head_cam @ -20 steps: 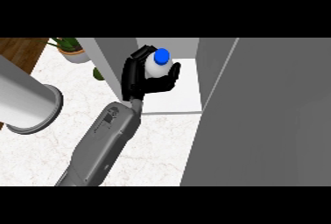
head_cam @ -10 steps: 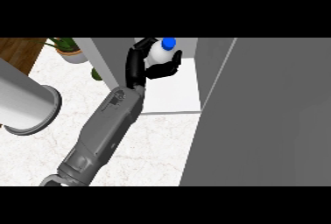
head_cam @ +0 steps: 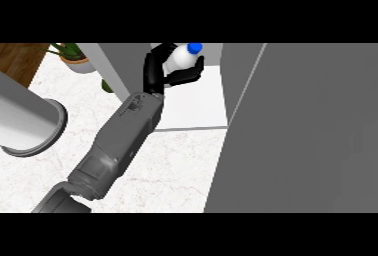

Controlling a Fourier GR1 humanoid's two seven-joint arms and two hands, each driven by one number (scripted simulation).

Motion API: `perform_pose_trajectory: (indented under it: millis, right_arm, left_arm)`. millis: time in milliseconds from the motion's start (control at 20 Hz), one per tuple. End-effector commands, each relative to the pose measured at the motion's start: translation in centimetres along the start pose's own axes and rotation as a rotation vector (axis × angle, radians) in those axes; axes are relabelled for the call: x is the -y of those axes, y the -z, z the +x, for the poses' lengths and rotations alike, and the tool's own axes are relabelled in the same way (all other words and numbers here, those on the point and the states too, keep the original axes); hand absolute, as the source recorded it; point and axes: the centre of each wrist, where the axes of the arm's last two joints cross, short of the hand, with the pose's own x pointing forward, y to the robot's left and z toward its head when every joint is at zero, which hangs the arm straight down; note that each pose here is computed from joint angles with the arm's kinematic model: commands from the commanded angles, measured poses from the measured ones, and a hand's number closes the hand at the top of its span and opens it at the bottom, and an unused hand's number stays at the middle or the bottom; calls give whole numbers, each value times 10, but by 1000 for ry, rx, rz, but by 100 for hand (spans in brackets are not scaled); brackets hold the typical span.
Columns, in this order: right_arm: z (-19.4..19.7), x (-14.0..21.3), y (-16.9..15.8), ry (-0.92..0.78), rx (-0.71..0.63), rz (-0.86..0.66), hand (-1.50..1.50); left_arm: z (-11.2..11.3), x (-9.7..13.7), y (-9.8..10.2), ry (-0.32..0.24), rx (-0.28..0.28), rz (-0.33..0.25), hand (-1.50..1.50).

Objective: Pick up the bottled water, place it into the cabinet and close the cabinet

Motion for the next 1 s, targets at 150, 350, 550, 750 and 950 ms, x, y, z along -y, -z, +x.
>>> perform_pose_trajectory:
  millis: [150, 350, 550, 750, 950]
  right_arm:
    - [26, 4, -11, 19, 30, 24, -150]
    - [14, -1, -15, 20, 39, 23, -150]
    - [28, 4, -14, 20, 39, 25, -150]
    - [18, 1, -8, 12, 46, 46, -150]
    - [20, 5, -7, 6, 58, 43, -150]
  left_arm:
    - [-30, -5, -10, 43, -23, 48, 150]
    - [-22, -7, 0, 64, -56, 49, 150]
    - [-31, -5, -6, 120, -48, 68, 150]
    - [-24, -7, 1, 217, -41, 87, -150]
    - [-42, -7, -12, 314, -25, 80, -150]
